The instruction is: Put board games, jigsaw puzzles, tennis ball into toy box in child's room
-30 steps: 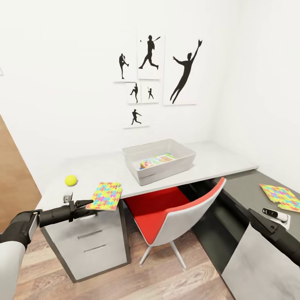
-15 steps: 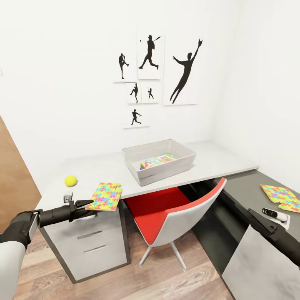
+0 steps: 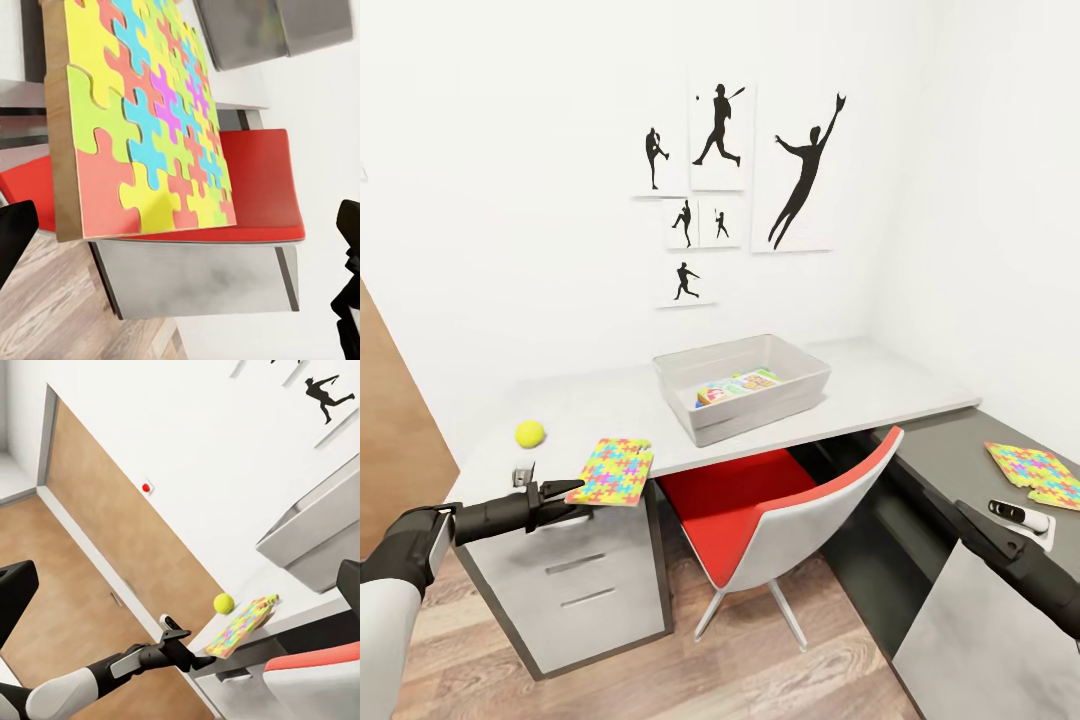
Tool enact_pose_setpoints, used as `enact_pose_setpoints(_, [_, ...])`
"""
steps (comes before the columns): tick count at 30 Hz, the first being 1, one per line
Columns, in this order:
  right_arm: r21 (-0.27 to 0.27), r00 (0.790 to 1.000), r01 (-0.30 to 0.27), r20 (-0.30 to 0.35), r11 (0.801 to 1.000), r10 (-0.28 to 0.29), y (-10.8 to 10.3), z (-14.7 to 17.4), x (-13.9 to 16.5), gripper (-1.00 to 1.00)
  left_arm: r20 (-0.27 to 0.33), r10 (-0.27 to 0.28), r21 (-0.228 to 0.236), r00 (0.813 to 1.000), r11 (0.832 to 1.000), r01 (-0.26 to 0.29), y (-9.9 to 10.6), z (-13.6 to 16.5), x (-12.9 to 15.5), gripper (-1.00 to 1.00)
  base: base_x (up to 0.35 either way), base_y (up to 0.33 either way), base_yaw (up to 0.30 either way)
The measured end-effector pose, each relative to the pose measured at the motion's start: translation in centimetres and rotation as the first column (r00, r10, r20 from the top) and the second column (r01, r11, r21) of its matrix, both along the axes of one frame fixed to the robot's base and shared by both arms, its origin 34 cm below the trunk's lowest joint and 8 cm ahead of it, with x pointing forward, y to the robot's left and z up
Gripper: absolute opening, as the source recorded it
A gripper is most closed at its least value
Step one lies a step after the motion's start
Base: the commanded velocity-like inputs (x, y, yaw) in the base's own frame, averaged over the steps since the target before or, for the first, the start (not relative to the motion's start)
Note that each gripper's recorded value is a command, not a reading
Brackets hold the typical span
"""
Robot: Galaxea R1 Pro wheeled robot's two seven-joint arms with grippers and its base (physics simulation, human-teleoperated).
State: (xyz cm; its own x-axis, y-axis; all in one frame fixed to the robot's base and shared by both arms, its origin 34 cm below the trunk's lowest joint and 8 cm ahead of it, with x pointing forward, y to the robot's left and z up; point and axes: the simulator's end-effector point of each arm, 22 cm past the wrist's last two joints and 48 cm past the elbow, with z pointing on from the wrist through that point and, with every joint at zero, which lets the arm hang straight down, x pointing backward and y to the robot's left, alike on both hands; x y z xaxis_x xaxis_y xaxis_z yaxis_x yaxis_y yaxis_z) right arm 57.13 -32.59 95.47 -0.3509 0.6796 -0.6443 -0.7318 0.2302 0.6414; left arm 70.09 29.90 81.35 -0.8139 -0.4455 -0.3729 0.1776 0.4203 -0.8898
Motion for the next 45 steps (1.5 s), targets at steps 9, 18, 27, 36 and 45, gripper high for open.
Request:
enact_pose_setpoints(9, [0.000, 1.000, 0.000, 0.000, 1.000, 0.000, 0.0, -1.5, -0.2, 1.00, 0.000, 0.000, -0.001, 1.000, 1.000, 0.000, 0.0, -1.5, -0.2, 1.00, 0.000, 0.000, 0.000])
enact_pose_setpoints(18, [0.000, 1.000, 0.000, 0.000, 1.000, 0.000, 0.0, -1.7, -0.2, 1.00, 0.001, 0.000, -0.001, 1.000, 1.000, 0.000, 0.0, -1.7, -0.2, 1.00, 0.000, 0.000, 0.000])
enact_pose_setpoints(27, [-0.001, 1.000, 0.001, 0.001, 1.000, -0.001, 0.0, -1.7, -0.2, 1.00, 0.001, 0.000, -0.002, 1.000, 1.000, 0.000, -0.1, -1.7, -0.2, 1.00, 0.000, -0.057, 0.000])
enact_pose_setpoints(36, [-0.001, 1.000, 0.002, -0.001, 1.000, -0.002, 0.0, -1.7, -0.1, 1.00, 0.001, -0.001, -0.002, 1.000, 1.000, 0.001, -0.1, -1.6, -0.2, 1.00, 0.000, -0.090, 0.000])
enact_pose_setpoints(45, [-0.001, 1.000, 0.002, -0.001, 1.000, -0.002, 0.0, -1.7, -0.1, 1.00, 0.002, -0.001, -0.003, 1.000, 1.000, 0.001, -0.1, -1.6, -0.2, 1.00, 0.021, -0.002, 0.000])
